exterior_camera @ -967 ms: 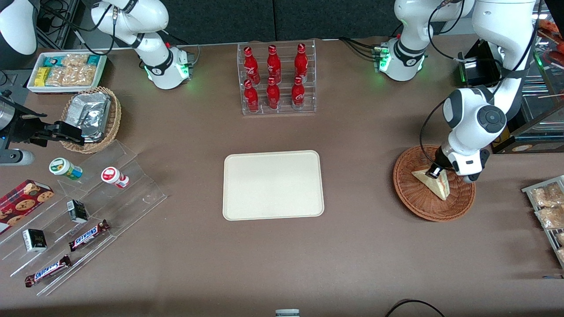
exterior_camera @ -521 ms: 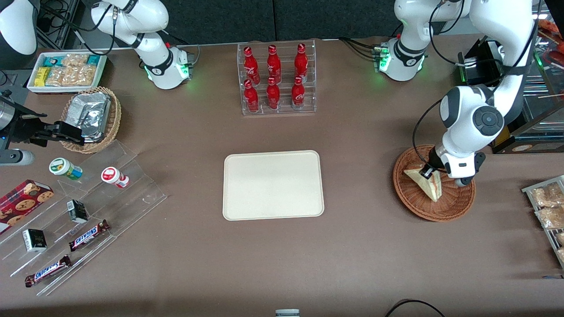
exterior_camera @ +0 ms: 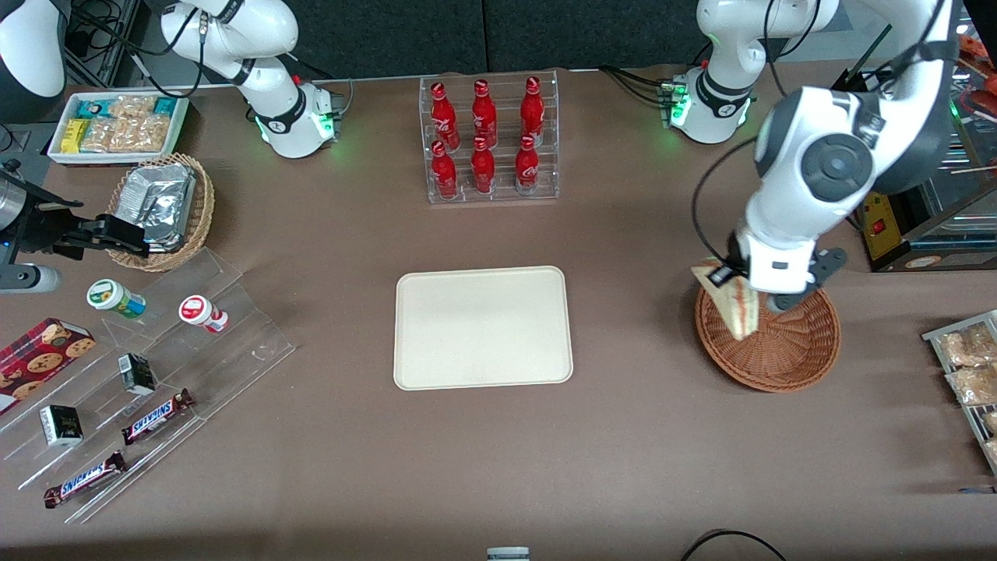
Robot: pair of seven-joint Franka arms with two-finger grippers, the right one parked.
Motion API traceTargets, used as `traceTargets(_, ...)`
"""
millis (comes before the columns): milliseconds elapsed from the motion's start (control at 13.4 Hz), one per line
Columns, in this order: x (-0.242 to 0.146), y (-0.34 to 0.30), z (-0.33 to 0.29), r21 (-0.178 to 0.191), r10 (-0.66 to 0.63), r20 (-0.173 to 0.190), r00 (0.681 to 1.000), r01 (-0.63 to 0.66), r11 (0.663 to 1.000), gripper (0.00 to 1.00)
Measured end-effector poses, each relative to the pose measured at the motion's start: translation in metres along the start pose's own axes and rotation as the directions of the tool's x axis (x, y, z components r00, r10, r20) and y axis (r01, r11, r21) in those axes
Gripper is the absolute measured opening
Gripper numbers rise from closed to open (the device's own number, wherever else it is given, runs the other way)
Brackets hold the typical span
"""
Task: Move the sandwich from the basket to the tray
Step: 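Carry the sandwich with the left gripper over the cream tray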
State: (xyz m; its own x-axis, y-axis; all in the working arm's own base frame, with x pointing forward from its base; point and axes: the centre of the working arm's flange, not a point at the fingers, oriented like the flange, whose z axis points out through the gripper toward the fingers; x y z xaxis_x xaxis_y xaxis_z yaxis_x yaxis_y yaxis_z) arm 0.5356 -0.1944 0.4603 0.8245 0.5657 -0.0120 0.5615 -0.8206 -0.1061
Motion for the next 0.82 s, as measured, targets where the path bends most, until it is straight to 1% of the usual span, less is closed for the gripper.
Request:
traceTargets(149, -0.037, 0.028, -0.013, -0.016, 0.074, -0.01, 0.997, -0.074, 0.997, 0.15)
traceTargets(223, -0.058, 0.043, -0.013, -0.017, 0.12, -0.009, 0.993, -0.12, 0.993, 0.15)
traceTargets(372, -0.102, 0.075, -0.003, -0.015, 0.217, 0.01, 0.976, -0.217, 0.976, 0.15)
traceTargets(521, -0.136, 0.11, 0.014, -0.001, 0.297, 0.019, 0.955, -0.297, 0.955, 0.15)
traceTargets(744, -0.165, 0.162, 0.054, 0.034, 0.328, 0.015, 0.944, -0.329, 0.944, 0.15)
traceTargets(818, -0.171, 0.177, 0.069, 0.04, 0.336, 0.014, 0.942, -0.337, 0.941, 0.15)
